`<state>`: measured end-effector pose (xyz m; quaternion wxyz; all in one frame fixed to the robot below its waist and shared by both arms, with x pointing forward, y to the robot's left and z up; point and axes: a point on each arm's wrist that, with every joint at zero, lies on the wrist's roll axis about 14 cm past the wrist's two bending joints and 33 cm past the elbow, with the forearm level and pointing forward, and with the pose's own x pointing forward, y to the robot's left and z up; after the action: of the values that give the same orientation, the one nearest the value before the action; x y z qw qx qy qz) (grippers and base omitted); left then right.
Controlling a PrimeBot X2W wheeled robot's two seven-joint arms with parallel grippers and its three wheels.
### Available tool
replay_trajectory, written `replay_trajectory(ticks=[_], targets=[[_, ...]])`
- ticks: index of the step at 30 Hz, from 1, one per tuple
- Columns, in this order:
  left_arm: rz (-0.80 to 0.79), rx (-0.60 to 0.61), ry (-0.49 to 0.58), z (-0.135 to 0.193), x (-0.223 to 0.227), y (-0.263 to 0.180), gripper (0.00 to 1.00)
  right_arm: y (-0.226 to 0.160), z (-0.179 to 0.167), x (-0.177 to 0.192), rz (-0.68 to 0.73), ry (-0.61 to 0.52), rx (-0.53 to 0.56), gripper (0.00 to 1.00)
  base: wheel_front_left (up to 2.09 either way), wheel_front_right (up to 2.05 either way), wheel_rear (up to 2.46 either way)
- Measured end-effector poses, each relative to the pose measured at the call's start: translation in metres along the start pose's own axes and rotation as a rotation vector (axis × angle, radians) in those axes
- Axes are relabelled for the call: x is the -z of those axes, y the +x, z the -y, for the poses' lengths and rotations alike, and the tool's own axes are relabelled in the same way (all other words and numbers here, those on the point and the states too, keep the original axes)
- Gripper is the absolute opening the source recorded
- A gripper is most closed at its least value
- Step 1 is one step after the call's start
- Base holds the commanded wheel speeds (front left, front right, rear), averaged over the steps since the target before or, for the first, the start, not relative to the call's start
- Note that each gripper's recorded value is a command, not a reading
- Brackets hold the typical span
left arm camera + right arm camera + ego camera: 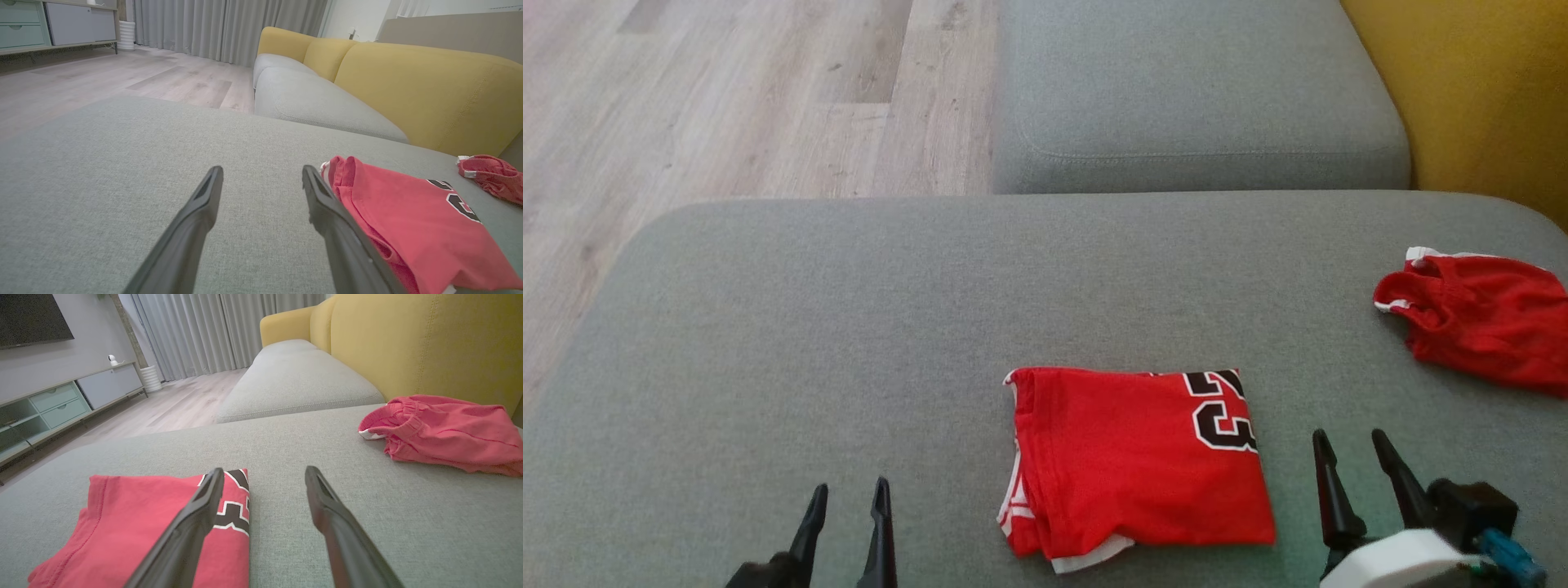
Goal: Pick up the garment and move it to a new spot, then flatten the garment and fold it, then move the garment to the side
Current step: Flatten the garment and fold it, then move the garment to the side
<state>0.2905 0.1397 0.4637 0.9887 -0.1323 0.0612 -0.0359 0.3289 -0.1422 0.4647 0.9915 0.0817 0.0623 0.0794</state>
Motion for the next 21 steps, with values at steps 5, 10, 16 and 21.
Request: replay_trajectory(ticks=[5, 10, 16, 21], targets=[[-0.011, -0.016, 0.003, -0.005, 0.005, -0.005, 1.00, -0.005, 0.001, 0.000, 0.009, 0.013, 0.006, 1.00, 0.00, 0.00, 0.00], [-0.008, -0.024, 0.003, -0.008, 0.005, -0.007, 1.00, -0.004, 0.001, 0.000, 0.012, 0.019, 0.005, 1.00, 0.00, 0.00, 0.00], [-0.013, -0.033, 0.003, -0.010, 0.006, -0.006, 1.00, -0.003, 0.001, 0.002, 0.003, 0.020, 0.006, 1.00, 0.00, 0.00, 0.00], [-0.016, -0.036, 0.002, -0.011, 0.007, -0.006, 1.00, -0.003, 0.001, 0.009, -0.024, 0.020, 0.007, 1.00, 0.00, 0.00, 0.00]])
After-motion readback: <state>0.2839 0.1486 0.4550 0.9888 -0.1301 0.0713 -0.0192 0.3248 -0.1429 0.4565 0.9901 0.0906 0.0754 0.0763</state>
